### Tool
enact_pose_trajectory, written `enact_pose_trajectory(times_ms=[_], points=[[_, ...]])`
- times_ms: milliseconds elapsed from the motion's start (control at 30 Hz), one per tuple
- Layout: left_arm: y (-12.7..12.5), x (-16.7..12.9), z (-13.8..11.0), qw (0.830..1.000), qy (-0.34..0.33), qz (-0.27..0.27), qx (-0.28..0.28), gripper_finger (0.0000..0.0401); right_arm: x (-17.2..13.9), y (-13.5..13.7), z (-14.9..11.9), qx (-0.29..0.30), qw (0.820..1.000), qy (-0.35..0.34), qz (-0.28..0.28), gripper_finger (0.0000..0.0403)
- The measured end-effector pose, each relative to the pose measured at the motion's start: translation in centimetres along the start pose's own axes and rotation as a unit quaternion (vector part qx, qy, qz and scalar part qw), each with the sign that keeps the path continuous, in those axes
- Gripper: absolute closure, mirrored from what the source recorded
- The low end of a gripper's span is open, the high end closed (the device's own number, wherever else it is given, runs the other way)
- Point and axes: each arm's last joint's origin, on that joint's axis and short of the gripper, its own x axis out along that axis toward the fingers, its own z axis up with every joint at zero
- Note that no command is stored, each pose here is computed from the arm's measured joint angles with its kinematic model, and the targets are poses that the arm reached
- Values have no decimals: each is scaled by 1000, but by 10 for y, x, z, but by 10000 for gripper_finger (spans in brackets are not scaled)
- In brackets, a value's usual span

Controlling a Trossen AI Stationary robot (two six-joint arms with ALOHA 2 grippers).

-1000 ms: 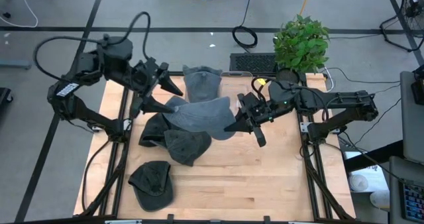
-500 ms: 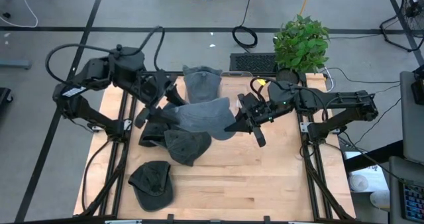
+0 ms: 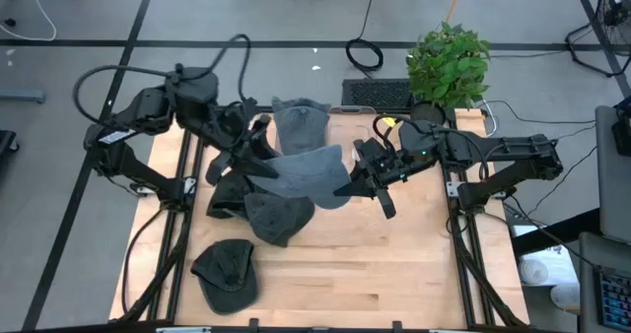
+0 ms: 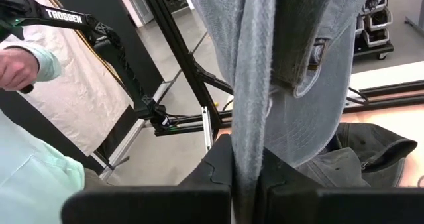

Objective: Pick & Place hat
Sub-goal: Put the gray cap into the left transparent bin

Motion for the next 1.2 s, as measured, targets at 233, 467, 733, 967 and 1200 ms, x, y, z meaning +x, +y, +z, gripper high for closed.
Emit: enact_pose_trajectory(times_ms=[233,467,733,967,1200], points=[[2,4,-1,1000,10,-11,13,357,0,0,0,-6,1000,2,0,403],[3,3,-6,999,33,-2,-2,386,0,0,0,-6,1000,2,0,403],[10,-1,-3,999,17,42,23,388,0,0,0,17,1000,2,-1,353],[22,-7,1,990,1,109,89,388,-16,4,-1,29,999,18,-7,280],[36,-17,5,982,-8,158,106,388,-46,14,5,30,1000,0,-7,248]])
